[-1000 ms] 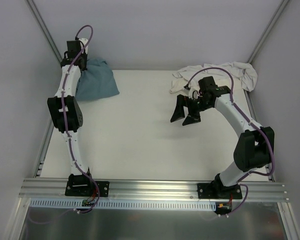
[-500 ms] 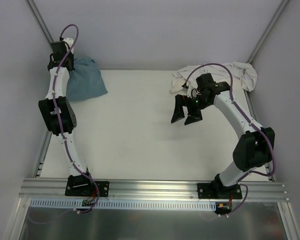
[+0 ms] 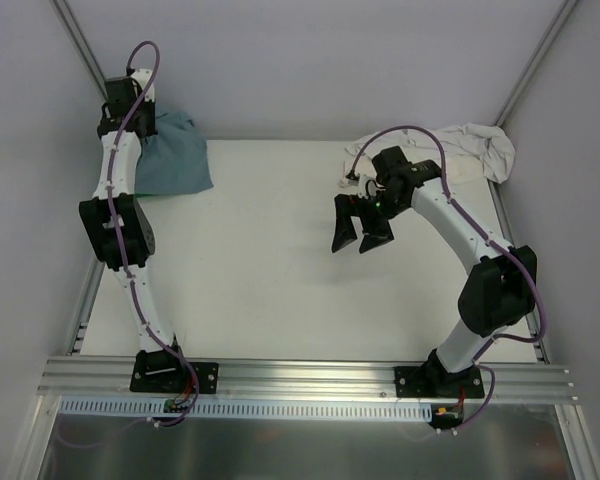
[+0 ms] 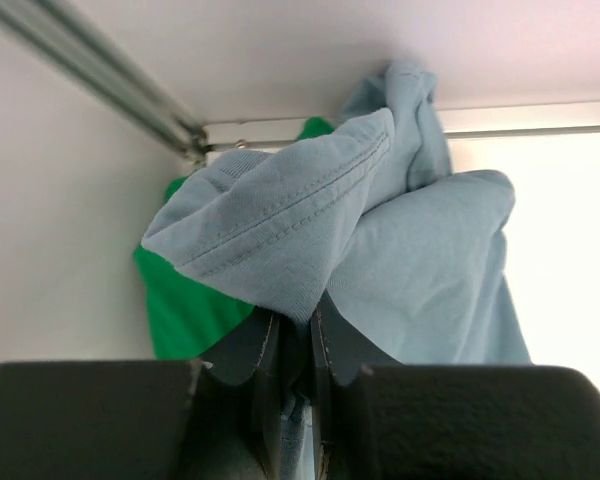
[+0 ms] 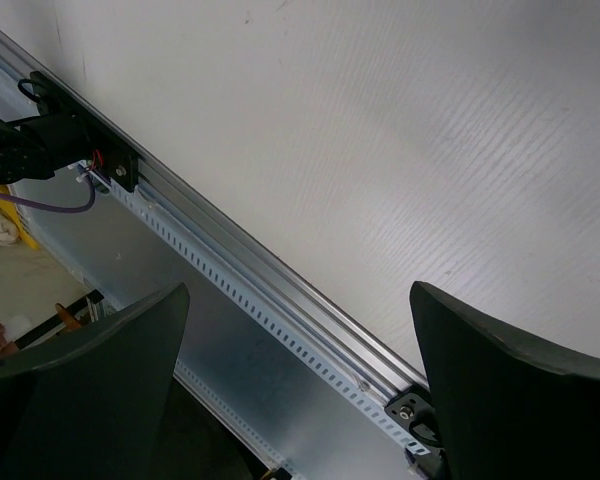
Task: Fold and stack the t-shirts
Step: Put the neatly folded tshirt into the corner of the board with the left arm
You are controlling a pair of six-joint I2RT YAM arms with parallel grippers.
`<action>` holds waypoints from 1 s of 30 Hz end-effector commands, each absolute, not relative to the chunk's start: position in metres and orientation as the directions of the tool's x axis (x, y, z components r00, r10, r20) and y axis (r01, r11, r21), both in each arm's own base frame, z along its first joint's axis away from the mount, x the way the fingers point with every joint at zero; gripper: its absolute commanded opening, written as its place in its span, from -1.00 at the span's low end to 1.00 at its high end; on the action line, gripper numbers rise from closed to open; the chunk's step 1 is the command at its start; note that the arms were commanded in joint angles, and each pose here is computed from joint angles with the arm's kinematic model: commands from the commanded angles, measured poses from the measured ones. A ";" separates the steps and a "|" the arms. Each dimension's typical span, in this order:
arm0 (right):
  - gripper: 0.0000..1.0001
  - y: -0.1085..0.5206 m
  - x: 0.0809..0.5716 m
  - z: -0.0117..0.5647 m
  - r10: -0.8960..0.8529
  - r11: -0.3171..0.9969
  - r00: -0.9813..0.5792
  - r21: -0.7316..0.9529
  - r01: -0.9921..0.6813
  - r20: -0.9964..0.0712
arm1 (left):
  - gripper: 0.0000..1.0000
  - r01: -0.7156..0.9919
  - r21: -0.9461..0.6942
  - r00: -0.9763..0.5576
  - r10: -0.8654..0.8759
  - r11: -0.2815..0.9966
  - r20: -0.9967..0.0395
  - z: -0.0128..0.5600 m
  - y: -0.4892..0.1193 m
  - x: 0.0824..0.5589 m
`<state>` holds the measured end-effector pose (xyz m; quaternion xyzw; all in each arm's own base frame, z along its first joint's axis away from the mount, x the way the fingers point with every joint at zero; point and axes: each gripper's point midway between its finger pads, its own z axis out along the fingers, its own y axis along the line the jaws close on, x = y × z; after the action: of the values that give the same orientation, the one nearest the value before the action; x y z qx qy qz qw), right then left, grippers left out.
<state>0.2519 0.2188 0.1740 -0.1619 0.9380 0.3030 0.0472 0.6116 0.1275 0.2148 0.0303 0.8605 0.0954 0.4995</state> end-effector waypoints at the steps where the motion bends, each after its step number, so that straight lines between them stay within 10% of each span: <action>1: 0.99 0.222 0.251 0.182 -0.281 0.766 -0.940 0.546 -0.341 -0.193 | -1.00 0.020 0.185 -0.317 0.182 0.982 -0.931 0.296 0.087 0.619; 30: 0.99 0.225 0.257 0.178 -0.302 0.762 -0.937 0.547 -0.347 -0.175 | -1.00 -0.120 0.283 -0.244 0.248 0.952 -0.938 0.351 0.149 0.606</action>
<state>0.2555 0.2225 0.1679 -0.1639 0.9408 0.2952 0.0311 0.6173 0.1320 0.2481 0.0439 0.8415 0.1097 0.5272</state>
